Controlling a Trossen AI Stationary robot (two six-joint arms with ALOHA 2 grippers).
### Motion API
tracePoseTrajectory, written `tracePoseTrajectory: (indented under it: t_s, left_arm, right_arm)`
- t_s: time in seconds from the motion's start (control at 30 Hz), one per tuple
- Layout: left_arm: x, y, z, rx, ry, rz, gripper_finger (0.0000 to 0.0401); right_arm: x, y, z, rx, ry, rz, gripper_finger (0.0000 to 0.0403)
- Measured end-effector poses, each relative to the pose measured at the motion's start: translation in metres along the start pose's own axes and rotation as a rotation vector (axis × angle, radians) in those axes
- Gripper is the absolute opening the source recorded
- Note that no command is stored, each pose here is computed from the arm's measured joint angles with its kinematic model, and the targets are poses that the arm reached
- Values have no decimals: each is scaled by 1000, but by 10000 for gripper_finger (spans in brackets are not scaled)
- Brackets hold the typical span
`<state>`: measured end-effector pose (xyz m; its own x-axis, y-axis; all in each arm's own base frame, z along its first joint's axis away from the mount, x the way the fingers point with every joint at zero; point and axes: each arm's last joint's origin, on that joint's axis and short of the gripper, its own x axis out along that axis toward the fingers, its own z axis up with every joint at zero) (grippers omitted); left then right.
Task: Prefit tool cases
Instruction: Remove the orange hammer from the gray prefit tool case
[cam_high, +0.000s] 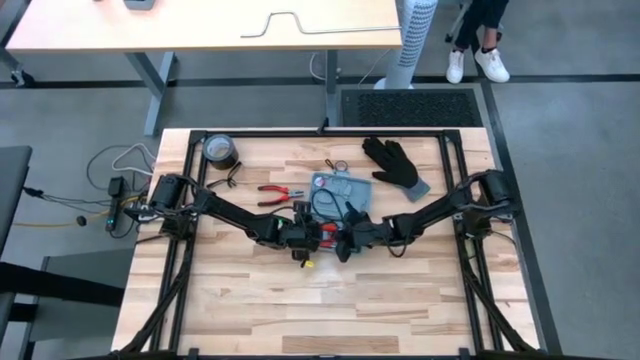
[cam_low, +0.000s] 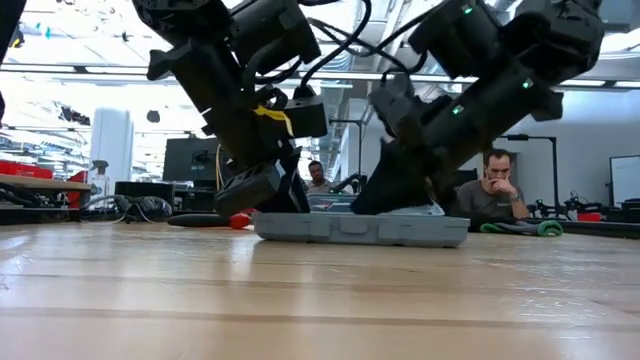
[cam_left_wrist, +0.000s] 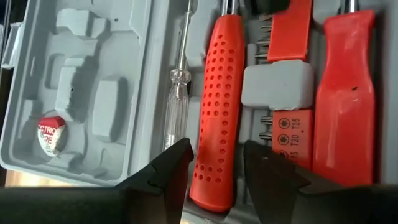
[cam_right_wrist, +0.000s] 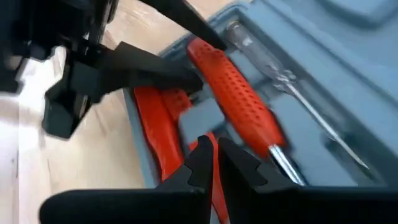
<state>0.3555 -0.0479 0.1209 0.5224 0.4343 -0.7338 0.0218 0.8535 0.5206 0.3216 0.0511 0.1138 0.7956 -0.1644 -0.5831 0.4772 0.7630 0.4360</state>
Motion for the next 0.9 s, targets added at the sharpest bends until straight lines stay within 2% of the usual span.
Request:
tracePoseTrajectory:
  t_s: [0.13, 0.4, 0.9]
  left_arm:
    - [3, -2, -4, 35, 28, 11, 146]
    - [6, 5, -2, 83, 31, 130, 146]
    - [9, 12, 1, 29, 11, 200, 146]
  right_arm:
    - [10, 6, -8, -3, 10, -14, 36]
    - [8, 14, -15, 6, 46, 3, 36]
    - [2, 24, -27, 29, 65, 24, 36]
